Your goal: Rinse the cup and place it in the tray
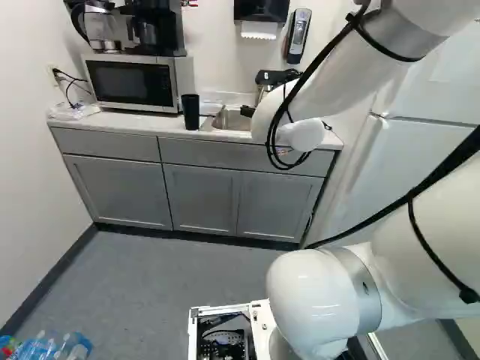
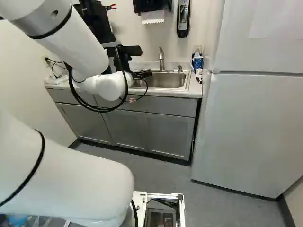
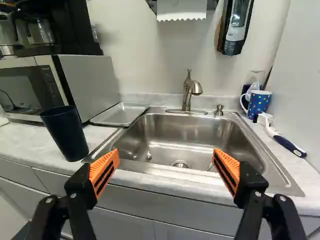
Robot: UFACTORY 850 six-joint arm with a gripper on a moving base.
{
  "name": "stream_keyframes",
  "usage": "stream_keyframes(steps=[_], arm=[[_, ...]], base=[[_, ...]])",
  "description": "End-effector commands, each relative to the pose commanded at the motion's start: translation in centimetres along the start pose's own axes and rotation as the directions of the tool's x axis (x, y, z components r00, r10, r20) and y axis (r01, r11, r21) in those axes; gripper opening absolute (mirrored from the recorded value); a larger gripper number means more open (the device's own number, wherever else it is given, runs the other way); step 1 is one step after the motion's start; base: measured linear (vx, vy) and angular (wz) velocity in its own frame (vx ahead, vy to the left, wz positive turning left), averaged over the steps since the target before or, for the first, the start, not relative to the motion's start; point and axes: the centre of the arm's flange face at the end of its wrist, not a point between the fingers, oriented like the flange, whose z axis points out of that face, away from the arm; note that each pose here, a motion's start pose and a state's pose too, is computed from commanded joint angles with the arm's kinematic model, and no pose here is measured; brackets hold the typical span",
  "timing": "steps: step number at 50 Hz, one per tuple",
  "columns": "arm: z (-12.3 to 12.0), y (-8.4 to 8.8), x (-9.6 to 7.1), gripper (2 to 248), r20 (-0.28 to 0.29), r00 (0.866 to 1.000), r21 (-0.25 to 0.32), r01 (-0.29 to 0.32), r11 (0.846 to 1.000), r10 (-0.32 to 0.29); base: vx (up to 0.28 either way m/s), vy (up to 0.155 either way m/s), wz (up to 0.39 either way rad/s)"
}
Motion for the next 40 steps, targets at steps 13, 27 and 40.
stream_keyframes(steps=[13, 27, 40], arm=[[0.5, 0.0, 1.2, 247, -0.002, 1.0, 0.0, 0.0, 1.0, 0.0], [1.1, 0.0, 2.6, 247, -0.003, 1.0, 0.0, 0.0, 1.0, 0.0], [1.7, 0.0, 3.9, 247, -0.004, 1.0, 0.0, 0.0, 1.0, 0.0]], base=[[0.0, 0.0, 0.0], [0.0, 0.0, 0.0], [0.0, 0.0, 0.0]])
